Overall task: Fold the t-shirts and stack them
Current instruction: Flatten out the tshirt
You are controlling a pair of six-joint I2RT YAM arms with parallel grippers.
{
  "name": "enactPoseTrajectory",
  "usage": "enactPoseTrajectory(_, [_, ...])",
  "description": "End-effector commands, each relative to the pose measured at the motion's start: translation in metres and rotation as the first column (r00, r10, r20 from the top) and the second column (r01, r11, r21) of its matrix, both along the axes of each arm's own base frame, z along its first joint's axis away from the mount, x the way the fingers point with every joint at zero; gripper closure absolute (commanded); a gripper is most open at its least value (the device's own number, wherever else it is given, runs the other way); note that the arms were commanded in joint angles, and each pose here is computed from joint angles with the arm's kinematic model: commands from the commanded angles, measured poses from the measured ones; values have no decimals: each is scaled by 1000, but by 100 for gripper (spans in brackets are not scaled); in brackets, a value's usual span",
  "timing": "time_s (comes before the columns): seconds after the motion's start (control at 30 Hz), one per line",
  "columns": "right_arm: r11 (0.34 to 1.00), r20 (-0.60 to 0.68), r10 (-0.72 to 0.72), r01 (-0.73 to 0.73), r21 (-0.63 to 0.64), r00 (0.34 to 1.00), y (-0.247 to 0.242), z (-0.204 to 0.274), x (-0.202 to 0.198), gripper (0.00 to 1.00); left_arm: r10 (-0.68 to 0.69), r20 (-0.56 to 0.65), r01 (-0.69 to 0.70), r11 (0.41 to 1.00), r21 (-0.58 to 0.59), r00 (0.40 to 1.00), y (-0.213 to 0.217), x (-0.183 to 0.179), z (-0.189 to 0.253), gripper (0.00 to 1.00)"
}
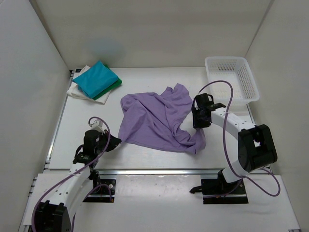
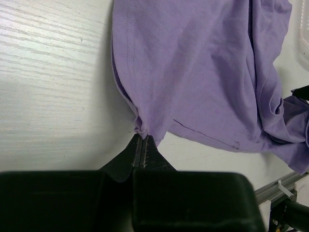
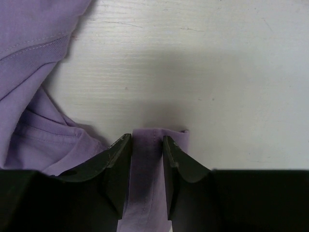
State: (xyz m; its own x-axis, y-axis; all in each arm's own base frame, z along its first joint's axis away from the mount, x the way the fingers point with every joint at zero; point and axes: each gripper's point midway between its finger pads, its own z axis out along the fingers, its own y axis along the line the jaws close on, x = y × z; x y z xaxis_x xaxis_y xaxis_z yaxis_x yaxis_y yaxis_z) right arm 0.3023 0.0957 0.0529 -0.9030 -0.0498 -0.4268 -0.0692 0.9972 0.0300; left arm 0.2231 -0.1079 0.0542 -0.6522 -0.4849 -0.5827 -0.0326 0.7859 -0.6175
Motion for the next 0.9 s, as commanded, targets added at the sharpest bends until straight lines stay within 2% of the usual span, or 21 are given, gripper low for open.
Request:
enactPoseTrajectory(0.0, [1000, 6, 22, -22, 8, 1000, 6, 4, 6, 71, -13, 30, 13, 1000, -2, 999, -1, 3, 9, 100])
enactPoseTrajectory(0.07, [1000, 3, 23, -23, -2, 1000, 3, 4, 4, 70, -13, 31, 13, 1000, -4, 999, -1, 3, 8, 100])
enactPoseTrajectory(0.23, [998, -13, 69, -69, 5, 998, 5, 6, 3, 61, -21, 24, 21, 1000, -14, 999, -4, 1, 7, 100])
enactPoseTrajectory(0.4, [986, -56, 132, -137, -99, 990, 6, 1, -6, 61, -14, 30, 14, 1000, -1, 999, -1, 3, 8, 100])
enactPoseTrajectory(0.5, [984, -50, 122, -128, -124, 991, 1, 3, -6, 68, -14, 28, 14, 1000, -4, 1000, -1, 2, 7, 100])
enactPoseTrajectory(0.57, [987, -28, 103, -106, -123, 994, -1, 8, -3, 82, -23, 30, 23, 1000, -9, 999, -4, 2, 8, 100])
enactPoseTrajectory(0.63, [989, 17, 83, -80, -125, 996, -3, 20, 4, 90, -17, 30, 18, 1000, -7, 999, -3, 4, 11, 100])
enactPoseTrajectory(0.77, [995, 141, 37, -25, -93, 989, -4, 63, 16, 93, -26, 47, 26, 1000, 1, 999, -3, 8, 22, 100])
enactPoseTrajectory(0.87, [997, 211, 9, 8, -80, 977, -11, 90, 9, 95, -37, 55, 37, 999, -9, 998, -7, 11, 28, 100])
